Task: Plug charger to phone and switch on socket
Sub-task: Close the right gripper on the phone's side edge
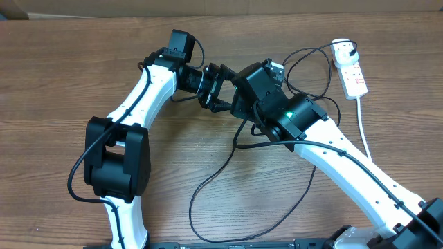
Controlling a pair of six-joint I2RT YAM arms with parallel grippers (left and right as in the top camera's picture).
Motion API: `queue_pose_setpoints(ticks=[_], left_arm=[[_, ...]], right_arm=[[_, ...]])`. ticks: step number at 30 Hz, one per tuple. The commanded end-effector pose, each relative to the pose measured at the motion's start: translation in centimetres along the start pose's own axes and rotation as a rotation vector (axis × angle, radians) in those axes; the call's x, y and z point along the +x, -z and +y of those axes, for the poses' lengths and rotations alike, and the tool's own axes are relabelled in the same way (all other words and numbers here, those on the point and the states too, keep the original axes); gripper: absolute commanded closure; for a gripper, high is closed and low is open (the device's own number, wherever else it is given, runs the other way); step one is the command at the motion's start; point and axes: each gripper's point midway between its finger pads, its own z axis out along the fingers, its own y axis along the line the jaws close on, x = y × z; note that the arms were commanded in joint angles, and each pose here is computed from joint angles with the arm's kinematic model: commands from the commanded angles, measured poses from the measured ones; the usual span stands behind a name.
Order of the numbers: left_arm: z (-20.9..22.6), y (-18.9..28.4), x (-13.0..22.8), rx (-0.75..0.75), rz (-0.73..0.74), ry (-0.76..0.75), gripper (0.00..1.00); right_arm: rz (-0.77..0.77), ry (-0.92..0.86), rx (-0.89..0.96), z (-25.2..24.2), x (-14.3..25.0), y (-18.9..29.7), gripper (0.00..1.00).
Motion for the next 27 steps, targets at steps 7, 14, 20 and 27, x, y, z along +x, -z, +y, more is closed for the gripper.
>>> queue_pose_setpoints(ticks=[7, 14, 20, 27], left_arm=[[-1.93, 0.51, 2.45, 0.031, 0.029, -0.097, 0.33], [-1.96, 0.51, 2.57, 0.033, 0.034, -0.105, 0.34], [-2.01, 0.51, 2.79, 0.038, 0.047, -0.105, 0.34], [-2.08, 0.53, 3.01, 0.042, 0.06, -0.112, 0.34]], right_arm=[[-0.047, -0.001, 0.012, 0.03, -1.04, 0.4, 0.51], [-0.045, -0.001, 0.014, 0.0, -0.99, 0.34, 0.57], [-0.045, -0.001, 0.014, 0.0, -0.99, 0.32, 0.57], [-0.047, -0.001, 0.014, 0.0, -1.0, 0.3, 0.58]])
